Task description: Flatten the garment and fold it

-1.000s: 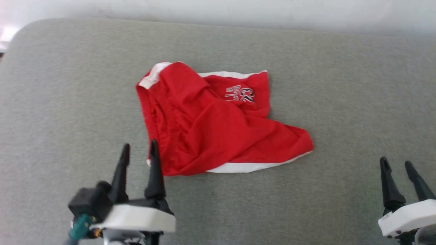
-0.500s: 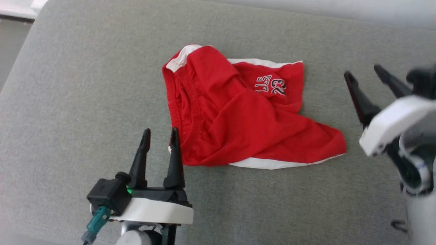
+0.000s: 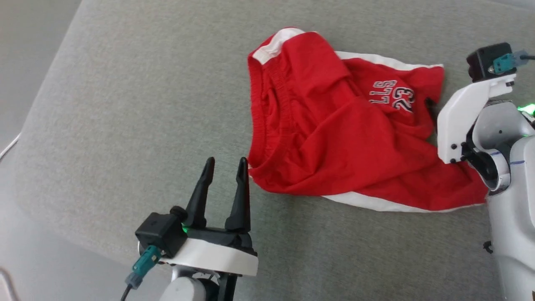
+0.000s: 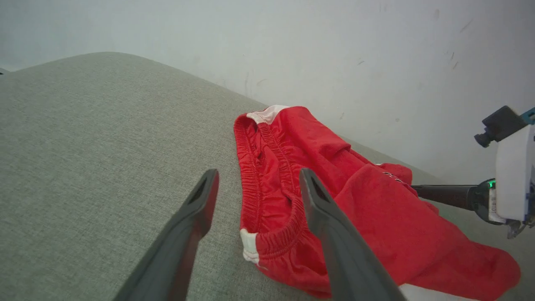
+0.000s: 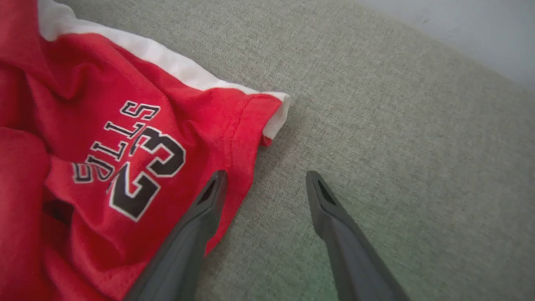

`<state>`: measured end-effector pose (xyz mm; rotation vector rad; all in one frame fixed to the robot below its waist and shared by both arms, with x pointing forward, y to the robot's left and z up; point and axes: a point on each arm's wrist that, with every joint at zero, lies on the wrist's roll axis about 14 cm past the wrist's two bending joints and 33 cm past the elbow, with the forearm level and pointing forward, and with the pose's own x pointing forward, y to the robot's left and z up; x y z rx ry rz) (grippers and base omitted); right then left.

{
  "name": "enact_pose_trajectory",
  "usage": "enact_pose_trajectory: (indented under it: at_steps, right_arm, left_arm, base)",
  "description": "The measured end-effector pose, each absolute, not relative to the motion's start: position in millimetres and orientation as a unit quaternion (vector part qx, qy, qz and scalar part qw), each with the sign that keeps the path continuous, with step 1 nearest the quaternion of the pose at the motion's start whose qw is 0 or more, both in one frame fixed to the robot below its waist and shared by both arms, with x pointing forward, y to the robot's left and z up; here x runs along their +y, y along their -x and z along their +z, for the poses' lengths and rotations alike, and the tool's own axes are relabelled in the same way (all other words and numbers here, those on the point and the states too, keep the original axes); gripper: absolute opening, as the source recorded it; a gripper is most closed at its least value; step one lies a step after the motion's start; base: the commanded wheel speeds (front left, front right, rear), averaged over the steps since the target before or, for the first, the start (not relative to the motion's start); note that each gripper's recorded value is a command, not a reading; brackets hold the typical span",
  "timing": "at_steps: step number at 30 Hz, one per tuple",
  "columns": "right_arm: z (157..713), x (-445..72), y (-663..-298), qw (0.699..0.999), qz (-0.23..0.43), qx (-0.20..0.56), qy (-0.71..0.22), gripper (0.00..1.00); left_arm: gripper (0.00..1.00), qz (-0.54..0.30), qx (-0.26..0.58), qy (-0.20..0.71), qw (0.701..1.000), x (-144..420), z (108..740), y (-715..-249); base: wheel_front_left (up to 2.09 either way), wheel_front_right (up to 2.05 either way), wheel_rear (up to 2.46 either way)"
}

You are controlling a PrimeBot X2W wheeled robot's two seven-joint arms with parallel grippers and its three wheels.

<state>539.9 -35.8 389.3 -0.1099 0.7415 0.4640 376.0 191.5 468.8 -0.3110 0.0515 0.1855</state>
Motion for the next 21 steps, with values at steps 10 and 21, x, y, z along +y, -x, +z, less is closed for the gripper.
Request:
enact_pose_trajectory:
  at_steps: [10, 21]
  right_arm:
    - [370.1, -2.7, -547.1, 0.900, 0.232, 0.369, 0.015, 0.07]
    - [388.2, -55.8, -558.7, 0.925, 0.172, 0.338, 0.011, 0.00]
  left_arm:
    - [1.00, 0.119, 0.034, 0.150, 0.981, 205.4, 465.5, -364.9]
    - [1.00, 0.099, 0.030, 0.158, 0.982, 193.6, 468.3, -366.2]
  base:
    - [0.00, 0.00, 0.00]
    - [0.00, 0.00, 0.00]
